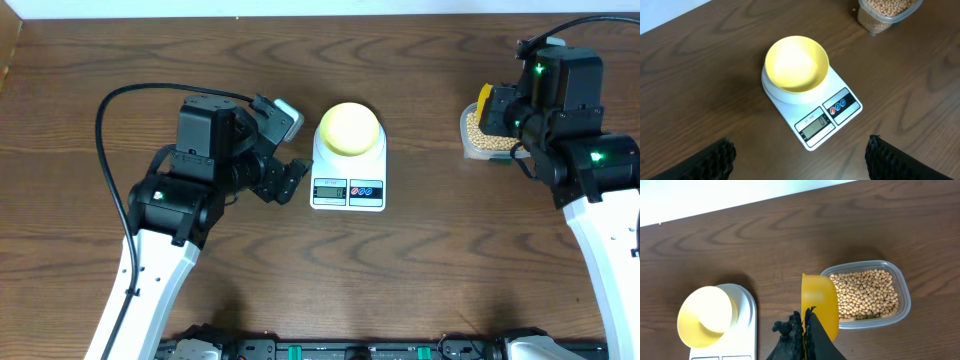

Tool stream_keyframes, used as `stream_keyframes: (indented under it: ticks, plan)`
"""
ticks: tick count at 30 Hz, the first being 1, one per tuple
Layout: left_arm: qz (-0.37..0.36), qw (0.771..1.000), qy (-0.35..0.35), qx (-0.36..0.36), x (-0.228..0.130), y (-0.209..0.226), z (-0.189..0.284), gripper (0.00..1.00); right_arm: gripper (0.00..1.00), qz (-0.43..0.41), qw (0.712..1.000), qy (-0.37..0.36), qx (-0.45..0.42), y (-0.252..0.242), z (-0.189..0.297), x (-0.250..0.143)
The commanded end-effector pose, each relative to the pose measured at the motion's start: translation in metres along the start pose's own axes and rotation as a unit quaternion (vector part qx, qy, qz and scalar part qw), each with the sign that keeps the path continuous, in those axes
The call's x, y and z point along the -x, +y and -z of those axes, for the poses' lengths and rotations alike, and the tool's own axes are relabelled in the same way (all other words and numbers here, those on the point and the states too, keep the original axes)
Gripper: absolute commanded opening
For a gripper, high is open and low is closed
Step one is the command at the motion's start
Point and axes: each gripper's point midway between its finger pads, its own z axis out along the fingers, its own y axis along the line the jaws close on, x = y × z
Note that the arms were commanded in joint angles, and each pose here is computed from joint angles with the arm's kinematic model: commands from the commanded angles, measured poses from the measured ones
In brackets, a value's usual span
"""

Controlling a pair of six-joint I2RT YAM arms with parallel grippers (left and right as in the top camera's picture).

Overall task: Scoop item into bowl and weigh 50g on scale
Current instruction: 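Lower the yellow scoop into the soybeans with the right gripper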

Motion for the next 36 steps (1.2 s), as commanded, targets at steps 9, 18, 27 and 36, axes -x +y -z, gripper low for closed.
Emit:
stream_keyframes:
  ticks: [9, 18, 27, 36]
  plan:
    - [0.004, 1.0, 0.009, -0.013, -0.008, -0.004, -0.003, 0.85, 0.01, 0.004, 1.0, -0.005, 0.001, 0.0, 0.002, 0.005]
    - [0.004, 1.0, 0.009, -0.013, -0.008, -0.004, -0.003, 0.85, 0.01, 0.005, 1.0, 0.0, 0.0, -0.001, 0.002, 0.003]
    - [0.004, 1.0, 0.009, -0.014, -0.008, -0.004, -0.003, 0.86, 0.01, 0.04, 0.999, 0.0, 0.0, -0.001, 0.002, 0.003]
    - [0.004, 1.0, 0.009, -0.014, -0.008, -0.004, -0.003, 0.85, 0.01, 0.064, 0.996, 0.016, -0.06, -0.02, -0.018, -0.001]
